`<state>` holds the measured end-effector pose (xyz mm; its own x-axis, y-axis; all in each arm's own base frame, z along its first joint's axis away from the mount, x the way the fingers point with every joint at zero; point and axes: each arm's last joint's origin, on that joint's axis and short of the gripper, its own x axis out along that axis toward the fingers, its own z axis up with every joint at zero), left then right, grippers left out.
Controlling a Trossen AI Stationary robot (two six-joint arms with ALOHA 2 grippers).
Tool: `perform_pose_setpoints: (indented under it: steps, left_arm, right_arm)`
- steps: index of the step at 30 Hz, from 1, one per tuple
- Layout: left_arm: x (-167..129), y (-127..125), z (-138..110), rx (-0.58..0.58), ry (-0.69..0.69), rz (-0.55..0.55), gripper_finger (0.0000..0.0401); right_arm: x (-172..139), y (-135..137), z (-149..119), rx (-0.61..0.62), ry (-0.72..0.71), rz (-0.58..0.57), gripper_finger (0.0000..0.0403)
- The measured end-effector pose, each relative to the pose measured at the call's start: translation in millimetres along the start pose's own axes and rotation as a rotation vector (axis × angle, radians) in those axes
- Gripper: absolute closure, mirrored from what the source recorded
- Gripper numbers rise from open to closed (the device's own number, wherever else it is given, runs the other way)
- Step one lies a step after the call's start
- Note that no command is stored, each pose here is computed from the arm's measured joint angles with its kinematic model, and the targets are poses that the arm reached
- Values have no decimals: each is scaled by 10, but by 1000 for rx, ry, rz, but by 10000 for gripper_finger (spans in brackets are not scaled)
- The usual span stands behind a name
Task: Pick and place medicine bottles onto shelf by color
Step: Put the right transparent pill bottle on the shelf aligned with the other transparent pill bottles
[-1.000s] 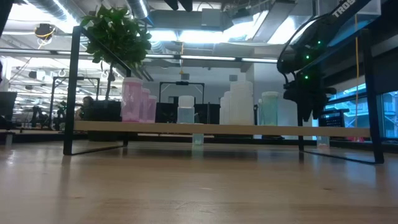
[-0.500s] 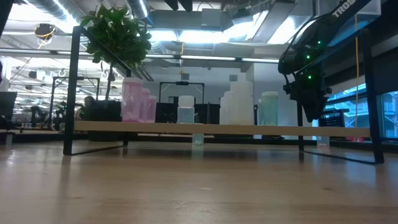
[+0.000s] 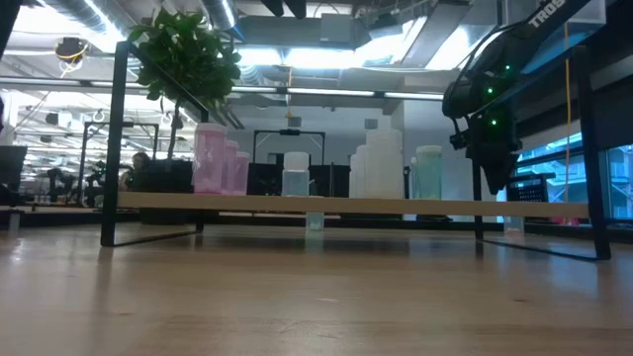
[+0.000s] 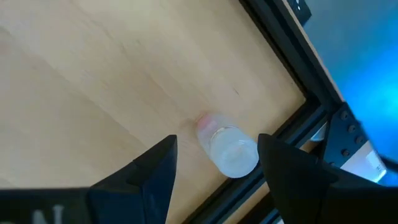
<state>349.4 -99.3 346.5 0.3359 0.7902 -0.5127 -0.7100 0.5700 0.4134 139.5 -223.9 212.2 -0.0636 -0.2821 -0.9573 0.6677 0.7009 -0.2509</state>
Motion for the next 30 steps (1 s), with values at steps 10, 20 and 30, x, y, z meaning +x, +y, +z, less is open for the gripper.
perform_pose_setpoints:
  steps: [10, 20, 30]
  left_arm:
    - [0, 0, 0, 0, 0, 0, 192]
    - [0, 0, 0, 0, 0, 0, 192]
    - [15, 9, 11, 0, -14, 15, 192]
  right_arm:
    - [0, -4, 0, -81, 5, -17, 177]
    - [0, -7, -9, -179, 19, -30, 177]
    - [-1, -17, 8, -113, 5, -53, 177]
